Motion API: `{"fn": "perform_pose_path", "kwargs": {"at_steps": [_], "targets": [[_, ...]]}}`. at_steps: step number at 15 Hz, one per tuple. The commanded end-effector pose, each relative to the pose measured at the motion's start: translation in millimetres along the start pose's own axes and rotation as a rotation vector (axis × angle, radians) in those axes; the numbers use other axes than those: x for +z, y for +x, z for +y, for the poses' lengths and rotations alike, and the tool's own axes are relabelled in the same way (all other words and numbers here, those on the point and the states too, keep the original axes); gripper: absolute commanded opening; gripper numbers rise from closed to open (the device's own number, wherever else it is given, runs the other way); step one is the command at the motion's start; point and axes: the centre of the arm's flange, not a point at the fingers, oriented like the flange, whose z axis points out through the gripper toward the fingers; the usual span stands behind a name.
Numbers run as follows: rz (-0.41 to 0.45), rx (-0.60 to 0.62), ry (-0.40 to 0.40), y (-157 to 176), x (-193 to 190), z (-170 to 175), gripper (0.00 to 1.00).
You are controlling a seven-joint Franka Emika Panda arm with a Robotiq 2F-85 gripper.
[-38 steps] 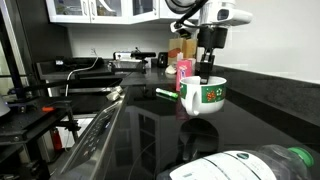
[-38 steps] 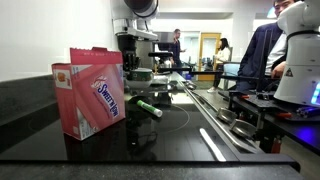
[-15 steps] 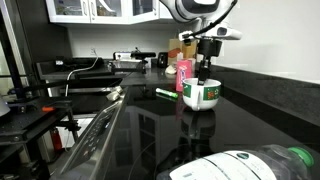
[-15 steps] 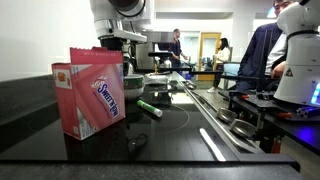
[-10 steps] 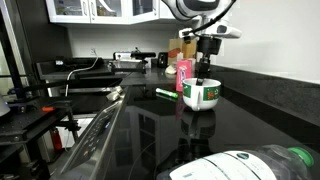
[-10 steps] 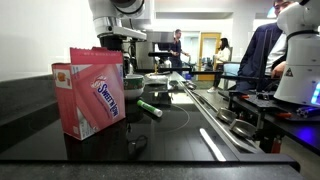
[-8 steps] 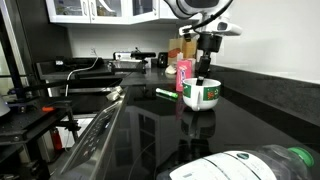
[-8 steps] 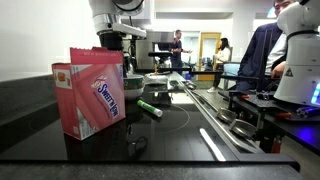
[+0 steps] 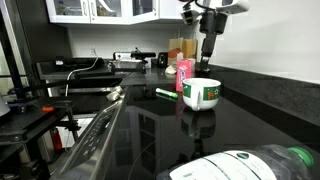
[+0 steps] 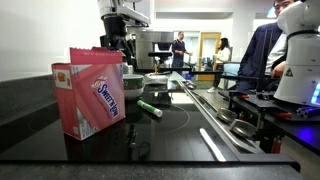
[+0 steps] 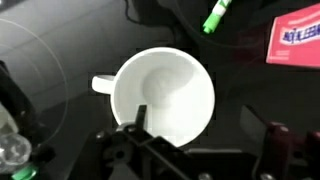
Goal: Move the mug backwards
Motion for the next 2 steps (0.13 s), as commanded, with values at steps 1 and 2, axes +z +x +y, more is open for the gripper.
{"fn": "perform_pose_path", "kwargs": {"at_steps": [1,2], "targets": [[0.023,0.005,-0.026,-38.9,-24.4,20.0,1.0],[0.043,0.018,-0.043,-42.0,-29.2,24.0,1.0]]}}
